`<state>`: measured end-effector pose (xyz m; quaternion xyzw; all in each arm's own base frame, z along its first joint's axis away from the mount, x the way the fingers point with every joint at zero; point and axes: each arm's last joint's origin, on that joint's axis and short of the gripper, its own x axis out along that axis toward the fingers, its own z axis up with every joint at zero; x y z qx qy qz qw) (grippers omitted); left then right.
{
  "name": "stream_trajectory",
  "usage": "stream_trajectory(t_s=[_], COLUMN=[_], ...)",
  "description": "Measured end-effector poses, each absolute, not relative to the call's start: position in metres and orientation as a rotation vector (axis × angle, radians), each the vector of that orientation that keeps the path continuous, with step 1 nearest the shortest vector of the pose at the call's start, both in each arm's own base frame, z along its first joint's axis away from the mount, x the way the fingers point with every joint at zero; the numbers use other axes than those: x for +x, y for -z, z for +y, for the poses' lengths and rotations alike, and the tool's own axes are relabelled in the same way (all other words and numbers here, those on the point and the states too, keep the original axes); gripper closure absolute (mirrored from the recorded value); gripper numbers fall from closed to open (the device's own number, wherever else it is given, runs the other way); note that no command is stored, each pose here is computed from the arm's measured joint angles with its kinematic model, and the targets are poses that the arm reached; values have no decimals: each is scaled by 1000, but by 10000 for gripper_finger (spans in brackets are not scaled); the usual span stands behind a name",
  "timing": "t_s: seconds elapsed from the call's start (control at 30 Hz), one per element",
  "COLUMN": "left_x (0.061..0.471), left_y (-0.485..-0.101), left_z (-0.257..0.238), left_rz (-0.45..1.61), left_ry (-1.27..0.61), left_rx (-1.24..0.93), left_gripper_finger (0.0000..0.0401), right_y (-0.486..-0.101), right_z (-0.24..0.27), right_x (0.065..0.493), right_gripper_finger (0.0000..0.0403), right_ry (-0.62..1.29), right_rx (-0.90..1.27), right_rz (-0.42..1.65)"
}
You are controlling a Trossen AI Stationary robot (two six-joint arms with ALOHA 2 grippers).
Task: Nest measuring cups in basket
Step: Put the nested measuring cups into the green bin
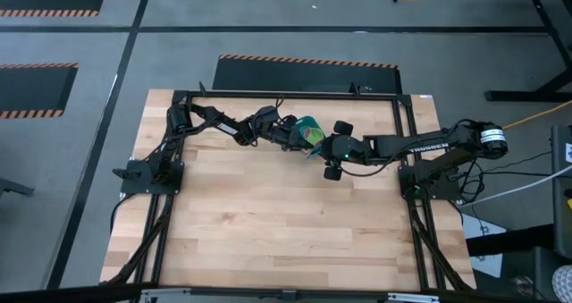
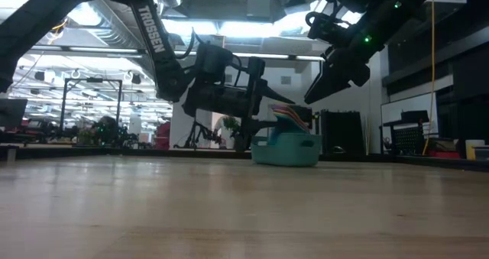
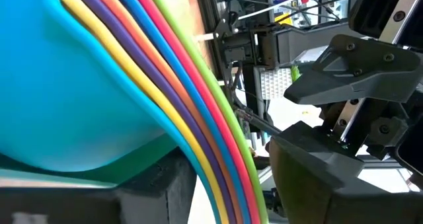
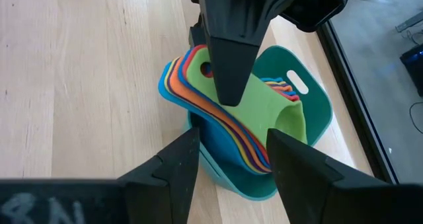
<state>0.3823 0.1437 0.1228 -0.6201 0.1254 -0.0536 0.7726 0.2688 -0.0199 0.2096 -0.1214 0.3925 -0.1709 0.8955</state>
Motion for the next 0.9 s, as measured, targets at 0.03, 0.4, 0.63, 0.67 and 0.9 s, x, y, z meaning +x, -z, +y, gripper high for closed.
stream_trajectory(t_s=[0.03,0.4,0.63,0.67,0.9], left_x=[382,382,381,381,383], left_y=[-123,-123,-123,-123,-123], left_z=[144,144,145,145,142], left_rz=[272,269,282,280,258], left_ry=[116,125,147,143,109], left_rx=[-1344,-1298,-1294,-1293,-1290], left_gripper_finger=[220,220,220,220,220], right_y=[-210,-210,-210,-210,-210], right_z=[-20,-20,-20,-20,-20], right_x=[269,269,269,269,269], right_gripper_finger=[221,221,221,221,221], right_ry=[354,355,355,355,355], right_rx=[-252,-250,-249,-249,-249], right_rz=[813,813,813,813,813])
